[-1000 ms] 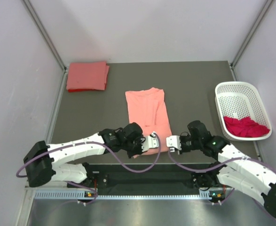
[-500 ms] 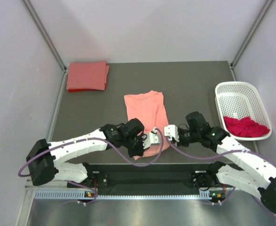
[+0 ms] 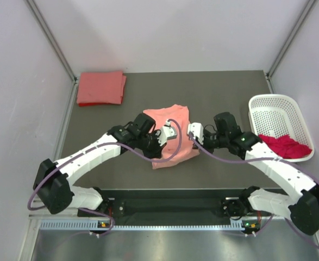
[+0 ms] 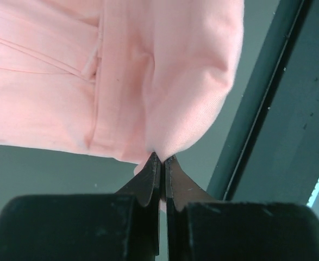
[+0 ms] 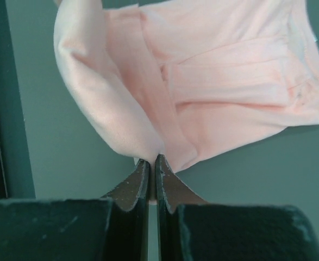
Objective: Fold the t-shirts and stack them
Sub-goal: Fold the tshirt
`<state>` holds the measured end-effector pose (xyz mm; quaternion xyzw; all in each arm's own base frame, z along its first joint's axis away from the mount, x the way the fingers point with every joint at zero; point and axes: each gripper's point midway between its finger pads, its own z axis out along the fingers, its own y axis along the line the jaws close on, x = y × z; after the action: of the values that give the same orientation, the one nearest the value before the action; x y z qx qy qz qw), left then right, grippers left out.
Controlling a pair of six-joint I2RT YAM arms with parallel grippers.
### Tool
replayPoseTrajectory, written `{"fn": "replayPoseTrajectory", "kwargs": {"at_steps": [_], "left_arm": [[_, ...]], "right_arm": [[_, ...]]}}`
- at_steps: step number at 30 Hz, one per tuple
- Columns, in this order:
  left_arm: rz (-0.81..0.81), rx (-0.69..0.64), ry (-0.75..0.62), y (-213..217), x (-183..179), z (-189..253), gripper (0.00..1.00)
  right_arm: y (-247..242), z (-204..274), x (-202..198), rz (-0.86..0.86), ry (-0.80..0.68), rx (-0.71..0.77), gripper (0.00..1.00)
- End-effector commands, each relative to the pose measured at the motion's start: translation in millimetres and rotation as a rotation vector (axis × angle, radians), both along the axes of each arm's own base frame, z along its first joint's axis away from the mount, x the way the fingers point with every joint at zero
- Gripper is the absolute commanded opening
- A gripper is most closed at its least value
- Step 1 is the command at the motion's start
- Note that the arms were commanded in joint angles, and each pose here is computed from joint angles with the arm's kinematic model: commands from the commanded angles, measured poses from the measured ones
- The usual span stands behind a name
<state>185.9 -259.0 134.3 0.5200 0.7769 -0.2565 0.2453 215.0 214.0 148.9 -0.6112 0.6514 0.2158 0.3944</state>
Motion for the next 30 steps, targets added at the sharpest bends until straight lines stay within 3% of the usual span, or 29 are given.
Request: {"fn": "replayPoseTrajectory", "kwargs": {"at_steps": [1, 30], "left_arm": [[-0.047, -0.041, -0.037, -7.9, 11.2, 17.1, 0.0], [0.226, -0.018, -0.197, 15.9, 162.4, 35.6, 0.0]], "right_arm": [[20.3, 50.4, 26.9, 0.011, -0.093, 0.111, 0.0], [49.2, 76.1, 144.4, -0.03, -0.099, 0.163, 0.0]]}}
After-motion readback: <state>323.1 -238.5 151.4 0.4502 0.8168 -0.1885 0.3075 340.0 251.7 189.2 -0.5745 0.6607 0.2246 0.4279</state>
